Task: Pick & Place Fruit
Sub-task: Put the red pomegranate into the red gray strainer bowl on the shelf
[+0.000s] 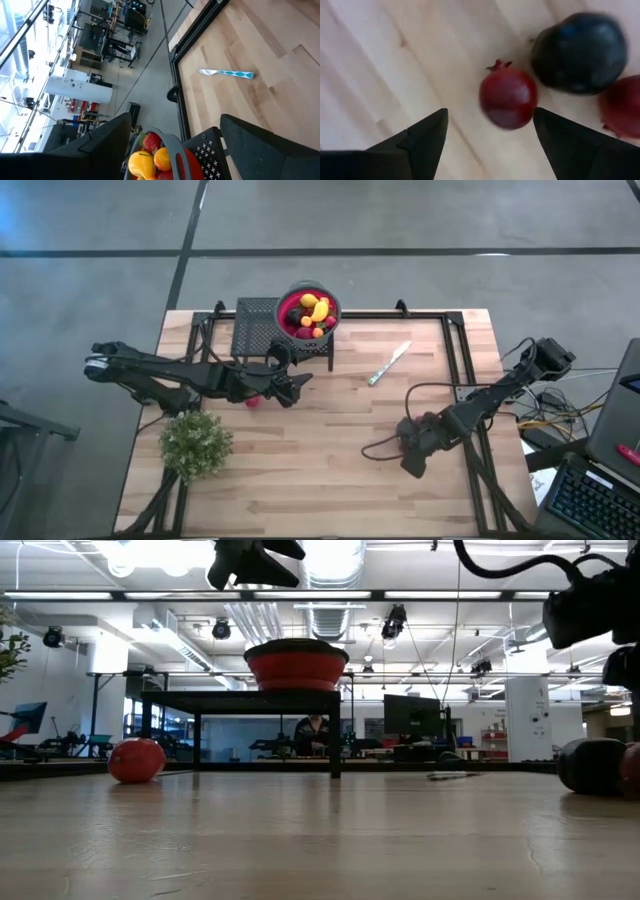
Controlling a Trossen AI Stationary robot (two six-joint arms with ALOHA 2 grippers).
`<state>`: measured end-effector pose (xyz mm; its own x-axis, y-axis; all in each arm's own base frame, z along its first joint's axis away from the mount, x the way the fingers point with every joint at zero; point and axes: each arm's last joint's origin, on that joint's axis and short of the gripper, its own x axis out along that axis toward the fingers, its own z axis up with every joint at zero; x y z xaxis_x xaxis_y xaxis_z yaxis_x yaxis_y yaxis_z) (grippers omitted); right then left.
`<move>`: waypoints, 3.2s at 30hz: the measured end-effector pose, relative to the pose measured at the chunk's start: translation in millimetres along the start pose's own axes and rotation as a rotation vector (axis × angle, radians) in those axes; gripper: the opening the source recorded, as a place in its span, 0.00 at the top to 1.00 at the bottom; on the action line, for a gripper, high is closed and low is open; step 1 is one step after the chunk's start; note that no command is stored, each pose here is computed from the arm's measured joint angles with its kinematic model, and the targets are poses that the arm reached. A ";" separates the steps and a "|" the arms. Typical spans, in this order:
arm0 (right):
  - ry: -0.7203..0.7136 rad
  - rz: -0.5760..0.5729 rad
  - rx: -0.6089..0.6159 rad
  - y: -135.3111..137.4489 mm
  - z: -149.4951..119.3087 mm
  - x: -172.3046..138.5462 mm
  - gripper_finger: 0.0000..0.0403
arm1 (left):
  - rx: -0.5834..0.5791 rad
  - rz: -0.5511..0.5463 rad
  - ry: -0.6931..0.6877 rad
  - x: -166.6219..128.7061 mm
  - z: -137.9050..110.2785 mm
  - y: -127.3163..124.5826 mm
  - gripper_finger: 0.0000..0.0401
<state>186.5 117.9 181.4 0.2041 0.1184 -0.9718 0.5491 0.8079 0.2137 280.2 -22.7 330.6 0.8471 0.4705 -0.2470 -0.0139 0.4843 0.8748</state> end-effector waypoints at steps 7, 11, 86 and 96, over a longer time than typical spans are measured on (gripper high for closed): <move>-0.054 -0.056 0.024 -10.8 -2.4 11.1 0.31 | -0.001 0.001 -0.001 0.0 0.1 0.1 0.22; -0.065 -0.026 0.038 -14.8 -4.3 20.8 0.29 | -0.001 0.001 0.000 0.0 0.1 0.1 0.22; -0.814 0.758 -0.208 -16.9 115.8 -21.8 0.46 | 0.013 0.002 -0.005 0.2 0.1 0.6 0.22; -1.060 0.770 -0.277 -27.5 133.4 -41.2 0.47 | -0.004 -0.020 -0.123 0.6 4.9 1.3 0.22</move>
<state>271.1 13.8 228.9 0.9803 0.1930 -0.0407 -0.1445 0.8428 0.5184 283.3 -25.4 333.6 0.9061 0.3667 -0.2108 0.0017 0.4954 0.8687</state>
